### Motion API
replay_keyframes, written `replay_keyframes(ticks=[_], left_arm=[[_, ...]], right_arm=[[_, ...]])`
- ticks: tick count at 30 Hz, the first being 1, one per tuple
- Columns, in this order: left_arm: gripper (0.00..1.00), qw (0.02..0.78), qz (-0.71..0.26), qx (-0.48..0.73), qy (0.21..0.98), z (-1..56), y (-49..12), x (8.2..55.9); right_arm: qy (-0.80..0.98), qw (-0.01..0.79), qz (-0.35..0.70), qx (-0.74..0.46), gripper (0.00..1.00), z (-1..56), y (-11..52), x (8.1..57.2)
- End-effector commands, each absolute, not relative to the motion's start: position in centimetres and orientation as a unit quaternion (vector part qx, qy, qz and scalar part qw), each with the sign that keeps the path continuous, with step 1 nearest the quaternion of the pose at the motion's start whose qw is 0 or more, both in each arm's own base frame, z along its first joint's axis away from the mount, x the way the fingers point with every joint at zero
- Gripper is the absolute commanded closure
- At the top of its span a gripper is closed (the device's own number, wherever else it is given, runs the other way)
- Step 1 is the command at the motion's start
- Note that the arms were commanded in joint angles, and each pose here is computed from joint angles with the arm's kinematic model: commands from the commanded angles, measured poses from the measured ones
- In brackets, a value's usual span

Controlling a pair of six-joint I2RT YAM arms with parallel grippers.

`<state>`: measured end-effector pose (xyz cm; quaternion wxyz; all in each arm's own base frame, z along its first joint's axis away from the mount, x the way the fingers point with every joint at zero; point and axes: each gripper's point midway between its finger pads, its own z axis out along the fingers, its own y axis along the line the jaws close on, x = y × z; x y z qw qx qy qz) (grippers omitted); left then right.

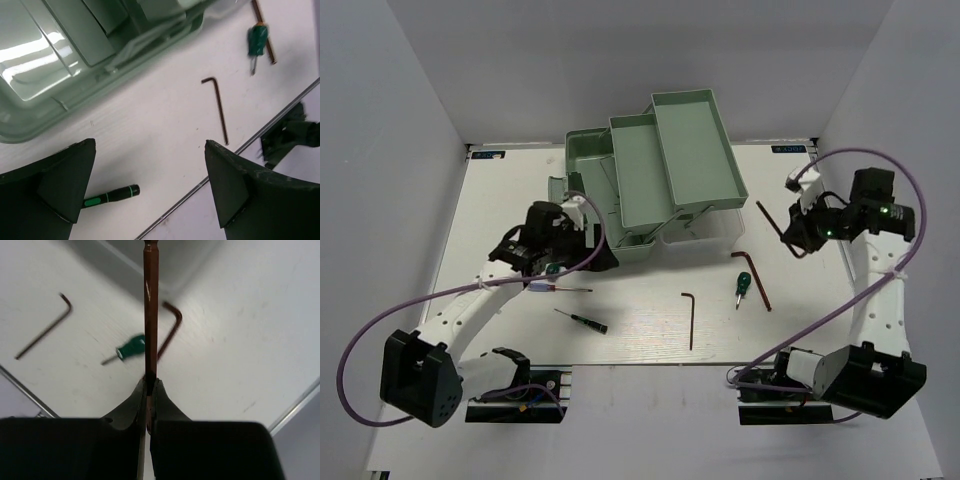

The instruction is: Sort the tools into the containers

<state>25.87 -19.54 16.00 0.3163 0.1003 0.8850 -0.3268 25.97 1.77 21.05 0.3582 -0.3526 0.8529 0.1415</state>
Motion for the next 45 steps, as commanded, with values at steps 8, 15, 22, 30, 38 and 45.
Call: replay_keyframes(ticks=[8,15,22,30,38,45], left_arm=[[0.0,0.311,-0.247,0.157,0.904,14.2,-21.5,23.3],[0.0,0.324,-0.227,0.108,0.912,13.0,-21.5,22.4],[0.0,0.361,-0.274,0.042,0.89,14.4,-20.1,20.6],[0.0,0.332,-0.287,0.049,0.897,13.1,-21.1,20.2],[0.45,0.324,-0.296,0.133,0.889,14.7,-25.5,23.0],[0.38,0.282,-0.299,0.182,0.893,12.9,-30.3,23.4]], right_arm=[[0.691,0.401,0.379,-0.467,1.0,36.3,15.7,23.8],[0.69,0.369,0.44,-0.44,1.0,37.1,29.4,30.2],[0.722,0.358,0.449,-0.387,1.0,34.2,40.6,35.0],[0.754,0.364,0.431,-0.337,1.0,28.2,45.9,38.3],[0.796,0.354,0.367,-0.327,0.82,22.6,45.4,40.2],[0.738,0.392,0.386,-0.391,0.54,31.0,42.4,37.2]])
